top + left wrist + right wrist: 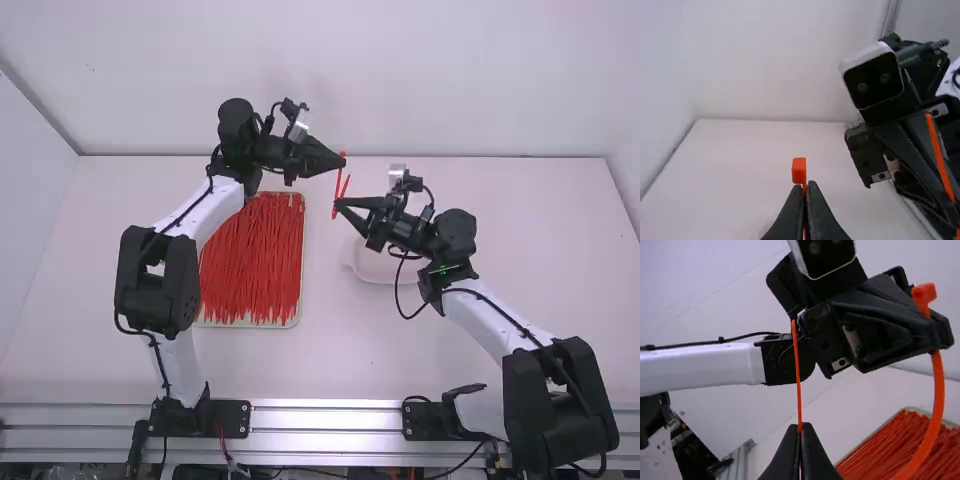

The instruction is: Fasten the cable tie

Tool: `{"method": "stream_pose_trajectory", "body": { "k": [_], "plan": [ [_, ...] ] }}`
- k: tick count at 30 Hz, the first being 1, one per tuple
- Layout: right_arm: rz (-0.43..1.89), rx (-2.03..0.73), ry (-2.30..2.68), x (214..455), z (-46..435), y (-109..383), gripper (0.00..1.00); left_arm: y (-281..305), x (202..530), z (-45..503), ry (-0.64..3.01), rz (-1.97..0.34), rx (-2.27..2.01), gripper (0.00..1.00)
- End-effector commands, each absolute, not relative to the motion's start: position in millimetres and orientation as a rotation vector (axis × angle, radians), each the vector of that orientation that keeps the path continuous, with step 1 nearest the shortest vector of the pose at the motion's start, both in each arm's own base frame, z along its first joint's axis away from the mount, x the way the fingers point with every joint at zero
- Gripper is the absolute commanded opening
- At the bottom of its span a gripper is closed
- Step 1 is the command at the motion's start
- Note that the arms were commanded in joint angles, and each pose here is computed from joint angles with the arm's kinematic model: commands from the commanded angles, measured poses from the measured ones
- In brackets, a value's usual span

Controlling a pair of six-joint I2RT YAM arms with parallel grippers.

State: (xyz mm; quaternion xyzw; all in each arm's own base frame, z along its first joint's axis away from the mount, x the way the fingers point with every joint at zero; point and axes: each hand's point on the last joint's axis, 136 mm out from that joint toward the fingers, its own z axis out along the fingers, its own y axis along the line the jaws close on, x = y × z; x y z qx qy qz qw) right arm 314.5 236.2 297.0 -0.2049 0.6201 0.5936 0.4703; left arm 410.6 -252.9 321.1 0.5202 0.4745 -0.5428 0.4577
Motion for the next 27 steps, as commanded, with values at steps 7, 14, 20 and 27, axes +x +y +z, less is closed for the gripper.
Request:
{"method": "stream_pose_trajectory", "body": {
  "k": [7,14,20,27],
  "plan": [
    [1.622,-0.347,1.582,318.2,311.8,235.2,0.0,-255.6,404.8,317.5,1.017,-1.234,1.375,0.02],
    [1.678,-0.347,1.601,309.8,311.8,246.1,0.0,-255.5,404.1,320.0,0.99,-1.211,1.386,0.02],
    [1.728,-0.334,1.627,305.5,311.0,248.9,0.0,-255.1,399.0,319.0,0.952,-1.208,1.419,0.02],
    [1.74,-0.295,1.64,309.7,310.8,243.1,0.0,-257.3,397.2,320.3,0.918,-1.185,1.434,0.02]
  ]
}}
